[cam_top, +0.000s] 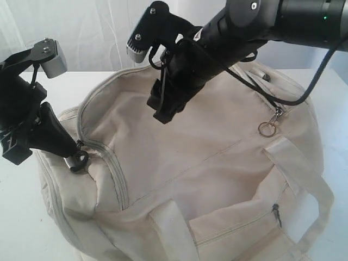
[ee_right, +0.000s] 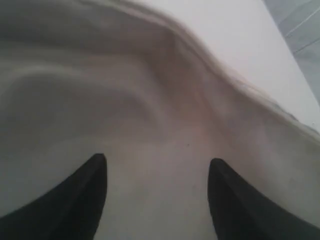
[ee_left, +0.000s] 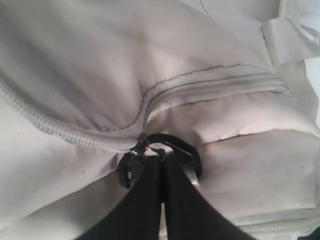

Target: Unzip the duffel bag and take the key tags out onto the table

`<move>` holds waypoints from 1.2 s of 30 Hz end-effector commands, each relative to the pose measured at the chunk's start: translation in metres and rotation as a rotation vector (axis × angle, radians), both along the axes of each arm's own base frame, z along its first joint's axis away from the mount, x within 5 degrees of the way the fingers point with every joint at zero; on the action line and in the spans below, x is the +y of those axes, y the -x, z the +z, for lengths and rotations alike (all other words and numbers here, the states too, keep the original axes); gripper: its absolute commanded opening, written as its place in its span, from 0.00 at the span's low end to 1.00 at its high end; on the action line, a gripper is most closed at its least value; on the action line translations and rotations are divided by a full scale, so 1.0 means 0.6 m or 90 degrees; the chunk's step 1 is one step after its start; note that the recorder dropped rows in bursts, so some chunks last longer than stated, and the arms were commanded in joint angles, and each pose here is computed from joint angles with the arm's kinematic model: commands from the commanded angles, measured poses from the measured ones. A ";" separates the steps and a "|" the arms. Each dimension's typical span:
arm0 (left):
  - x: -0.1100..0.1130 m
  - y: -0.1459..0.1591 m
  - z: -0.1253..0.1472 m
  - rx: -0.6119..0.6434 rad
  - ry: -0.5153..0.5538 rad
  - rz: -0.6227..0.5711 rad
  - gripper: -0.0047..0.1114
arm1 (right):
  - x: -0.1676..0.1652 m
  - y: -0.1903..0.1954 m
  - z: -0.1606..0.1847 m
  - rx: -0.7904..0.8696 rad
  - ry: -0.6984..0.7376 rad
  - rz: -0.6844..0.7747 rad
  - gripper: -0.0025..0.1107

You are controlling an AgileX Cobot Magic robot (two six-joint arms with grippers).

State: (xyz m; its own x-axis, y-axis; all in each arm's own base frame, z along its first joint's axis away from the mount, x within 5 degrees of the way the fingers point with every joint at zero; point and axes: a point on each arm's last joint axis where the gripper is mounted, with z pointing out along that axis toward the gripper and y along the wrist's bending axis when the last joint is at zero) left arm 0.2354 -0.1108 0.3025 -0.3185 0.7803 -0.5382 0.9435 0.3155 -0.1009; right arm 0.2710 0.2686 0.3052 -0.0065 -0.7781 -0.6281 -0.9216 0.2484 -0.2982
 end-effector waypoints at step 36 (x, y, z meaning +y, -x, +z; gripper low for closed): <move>-0.006 0.017 0.003 0.042 0.022 -0.020 0.04 | 0.090 -0.032 -0.053 0.474 -0.385 -0.269 0.64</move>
